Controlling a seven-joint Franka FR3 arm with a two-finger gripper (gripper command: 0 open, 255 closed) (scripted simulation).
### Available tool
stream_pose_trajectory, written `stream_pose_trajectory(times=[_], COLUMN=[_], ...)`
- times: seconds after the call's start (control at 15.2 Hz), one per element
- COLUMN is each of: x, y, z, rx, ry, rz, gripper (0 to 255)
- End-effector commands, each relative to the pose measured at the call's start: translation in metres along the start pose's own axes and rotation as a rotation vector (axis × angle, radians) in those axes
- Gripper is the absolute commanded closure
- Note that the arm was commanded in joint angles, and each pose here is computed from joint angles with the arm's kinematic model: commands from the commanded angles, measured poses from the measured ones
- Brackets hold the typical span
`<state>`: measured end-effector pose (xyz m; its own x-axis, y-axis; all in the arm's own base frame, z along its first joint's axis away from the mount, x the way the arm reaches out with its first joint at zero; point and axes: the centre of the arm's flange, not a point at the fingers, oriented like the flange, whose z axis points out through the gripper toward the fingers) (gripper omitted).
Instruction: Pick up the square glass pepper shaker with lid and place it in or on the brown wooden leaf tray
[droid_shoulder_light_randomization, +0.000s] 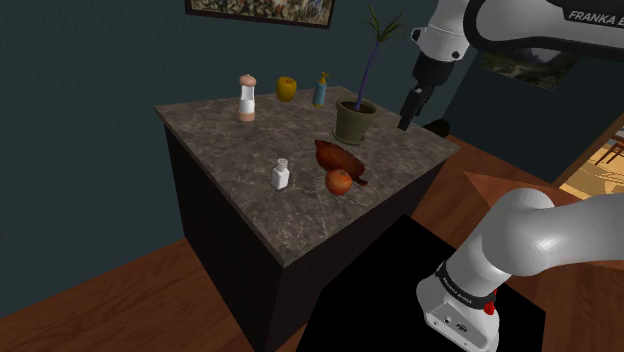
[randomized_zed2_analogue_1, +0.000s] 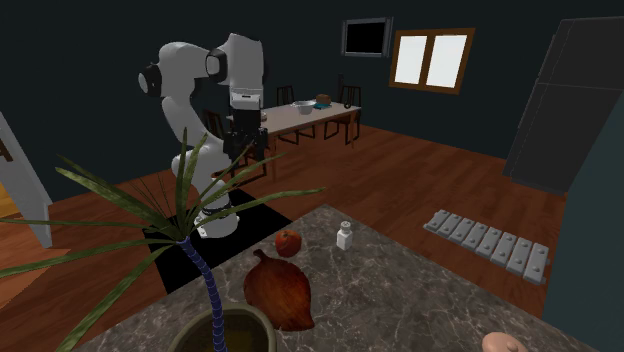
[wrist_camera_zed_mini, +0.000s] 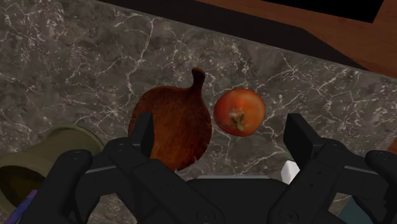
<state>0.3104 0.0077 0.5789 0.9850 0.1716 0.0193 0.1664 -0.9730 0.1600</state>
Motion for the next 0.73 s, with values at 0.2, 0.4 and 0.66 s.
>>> stream_pose_trajectory(times=[0.2,0.4,0.66], x=[0.034,0.068,0.113], y=[-0.016,-0.032,-0.053], z=[0.018,0.036,0.061], rx=[0.017,0.035,0.058], ry=[-0.026,-0.053,-0.088], rz=[0.017,0.035,0.058], gripper=[0,0,0])
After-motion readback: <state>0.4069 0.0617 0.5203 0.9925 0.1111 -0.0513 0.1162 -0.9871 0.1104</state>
